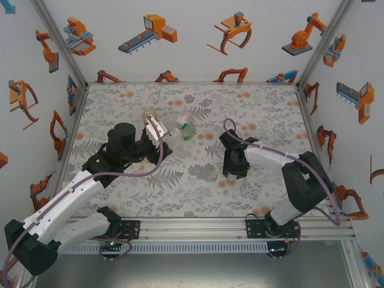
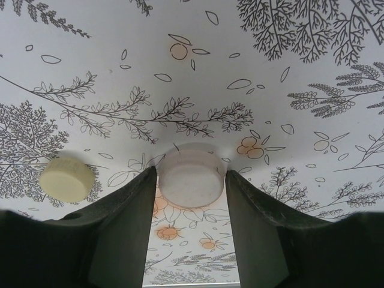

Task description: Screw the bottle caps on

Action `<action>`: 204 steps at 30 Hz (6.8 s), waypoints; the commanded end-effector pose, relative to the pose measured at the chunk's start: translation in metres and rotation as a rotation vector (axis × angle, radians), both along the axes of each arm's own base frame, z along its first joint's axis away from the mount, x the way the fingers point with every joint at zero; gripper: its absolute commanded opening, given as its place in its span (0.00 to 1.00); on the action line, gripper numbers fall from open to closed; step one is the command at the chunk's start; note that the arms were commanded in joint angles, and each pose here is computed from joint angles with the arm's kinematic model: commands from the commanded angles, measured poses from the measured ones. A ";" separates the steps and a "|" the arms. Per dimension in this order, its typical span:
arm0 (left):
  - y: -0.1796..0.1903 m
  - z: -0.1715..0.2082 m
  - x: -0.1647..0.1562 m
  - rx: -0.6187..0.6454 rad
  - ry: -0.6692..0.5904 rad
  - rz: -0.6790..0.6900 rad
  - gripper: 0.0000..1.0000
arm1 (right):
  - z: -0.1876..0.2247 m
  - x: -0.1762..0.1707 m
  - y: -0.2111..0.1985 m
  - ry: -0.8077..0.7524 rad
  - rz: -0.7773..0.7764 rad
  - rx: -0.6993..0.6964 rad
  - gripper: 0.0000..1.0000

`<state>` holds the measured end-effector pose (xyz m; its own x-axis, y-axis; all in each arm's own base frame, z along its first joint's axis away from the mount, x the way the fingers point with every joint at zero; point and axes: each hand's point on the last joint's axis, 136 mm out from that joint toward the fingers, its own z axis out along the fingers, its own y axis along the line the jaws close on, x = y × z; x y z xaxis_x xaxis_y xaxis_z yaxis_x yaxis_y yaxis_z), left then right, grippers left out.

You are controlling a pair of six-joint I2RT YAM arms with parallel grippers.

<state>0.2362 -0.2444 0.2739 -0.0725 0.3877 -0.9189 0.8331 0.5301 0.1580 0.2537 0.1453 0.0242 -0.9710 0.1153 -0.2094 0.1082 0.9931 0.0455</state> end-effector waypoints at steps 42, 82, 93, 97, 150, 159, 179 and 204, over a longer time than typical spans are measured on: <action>-0.013 0.001 0.002 -0.025 0.038 -0.049 0.15 | -0.004 -0.015 0.000 0.072 0.017 -0.021 0.36; -0.047 -0.031 -0.104 0.163 -0.035 -0.628 0.06 | 0.304 -0.112 0.084 -0.978 1.278 0.611 0.00; -0.047 -0.038 -0.120 0.165 -0.019 -0.701 0.01 | 0.327 -0.163 0.082 -1.128 1.646 0.636 0.00; -0.048 -0.039 -0.127 0.162 0.016 -0.737 0.02 | 0.334 -0.166 0.085 -1.179 1.700 0.641 0.00; -0.053 -0.033 -0.131 0.139 0.017 -0.751 0.02 | 0.309 -0.142 0.104 -1.091 1.689 0.579 0.00; -0.053 -0.032 -0.132 0.136 0.017 -0.757 0.02 | 0.312 -0.154 0.107 -1.093 1.730 0.658 0.00; -0.052 -0.030 -0.133 0.129 0.013 -0.760 0.02 | 0.309 -0.163 0.109 -1.091 1.744 0.718 0.00; -0.051 -0.029 -0.113 0.147 -0.028 -0.639 0.01 | 0.294 -0.089 0.111 -0.815 0.786 0.989 0.00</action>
